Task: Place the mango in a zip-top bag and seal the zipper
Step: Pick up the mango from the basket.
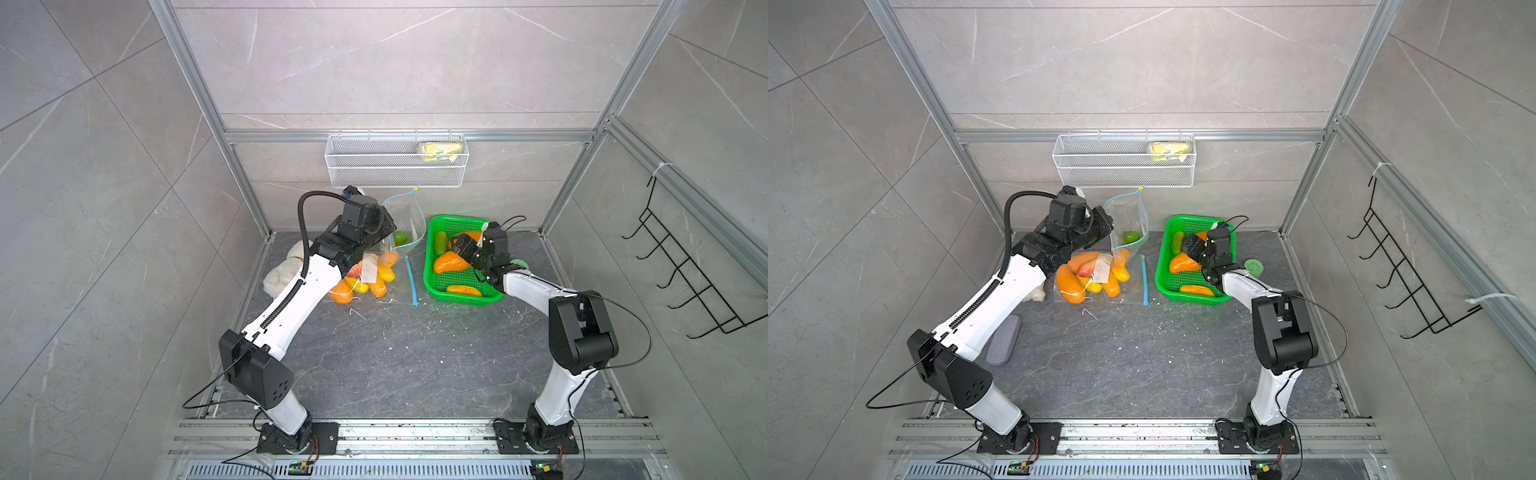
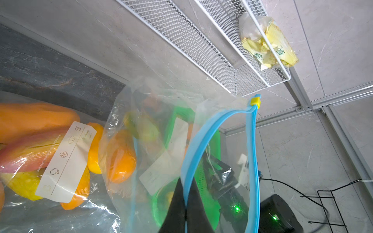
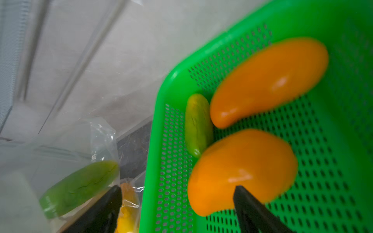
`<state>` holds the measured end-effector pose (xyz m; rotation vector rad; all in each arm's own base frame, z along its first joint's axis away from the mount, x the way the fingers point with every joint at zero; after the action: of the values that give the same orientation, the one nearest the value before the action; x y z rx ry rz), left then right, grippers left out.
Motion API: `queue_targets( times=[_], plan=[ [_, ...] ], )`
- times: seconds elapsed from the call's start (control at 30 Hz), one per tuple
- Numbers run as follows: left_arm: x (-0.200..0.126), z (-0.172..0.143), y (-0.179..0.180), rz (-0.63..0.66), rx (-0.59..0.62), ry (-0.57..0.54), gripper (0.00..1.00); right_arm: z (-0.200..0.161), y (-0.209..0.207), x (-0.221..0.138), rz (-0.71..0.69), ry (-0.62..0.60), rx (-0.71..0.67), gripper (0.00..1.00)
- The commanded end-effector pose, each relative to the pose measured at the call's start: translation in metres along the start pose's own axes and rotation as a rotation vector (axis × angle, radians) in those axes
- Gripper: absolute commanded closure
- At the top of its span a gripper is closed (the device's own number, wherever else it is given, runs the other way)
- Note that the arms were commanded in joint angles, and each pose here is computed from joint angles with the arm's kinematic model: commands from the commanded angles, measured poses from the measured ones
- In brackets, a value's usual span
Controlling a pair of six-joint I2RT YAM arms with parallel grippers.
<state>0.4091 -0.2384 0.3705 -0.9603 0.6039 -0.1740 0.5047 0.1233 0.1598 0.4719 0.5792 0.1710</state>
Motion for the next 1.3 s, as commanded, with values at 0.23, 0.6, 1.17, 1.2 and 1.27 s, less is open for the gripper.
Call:
queue_targets(
  times=[0.23, 0.6, 1.17, 1.2, 1.27],
  plan=[
    [-0.005, 0.001, -0.008, -0.038, 0.036, -0.007, 1.0, -0.031, -0.031, 0.038, -0.164, 0.074, 0.283, 0.0],
    [-0.007, 0.002, -0.002, -0.014, 0.064, -0.02, 1.0, -0.054, -0.048, 0.087, -0.223, 0.133, 0.34, 0.05],
    [-0.005, -0.003, 0.003, -0.014, 0.067, 0.011, 1.0, 0.019, 0.02, 0.026, 0.098, -0.069, 0.106, 0.59],
    [-0.006, -0.003, 0.004, -0.014, 0.068, 0.012, 1.0, 0.028, 0.029, 0.014, 0.135, -0.106, 0.077, 0.61],
    [-0.005, -0.004, 0.005, -0.011, 0.069, 0.016, 1.0, 0.051, 0.051, -0.019, 0.228, -0.197, 0.025, 0.63]
  ],
)
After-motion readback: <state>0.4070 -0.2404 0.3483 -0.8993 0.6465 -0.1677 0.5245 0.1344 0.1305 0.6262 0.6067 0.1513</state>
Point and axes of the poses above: each gripper's point midway between its finger pads, its own x axis out along the fingers, its own y axis along the line the jaws close on, z = x × y, the point moved 3 cm from there along -x, back along the fingers, and after that the axes turned 15 degrees about -x, right-handed, at the moved point
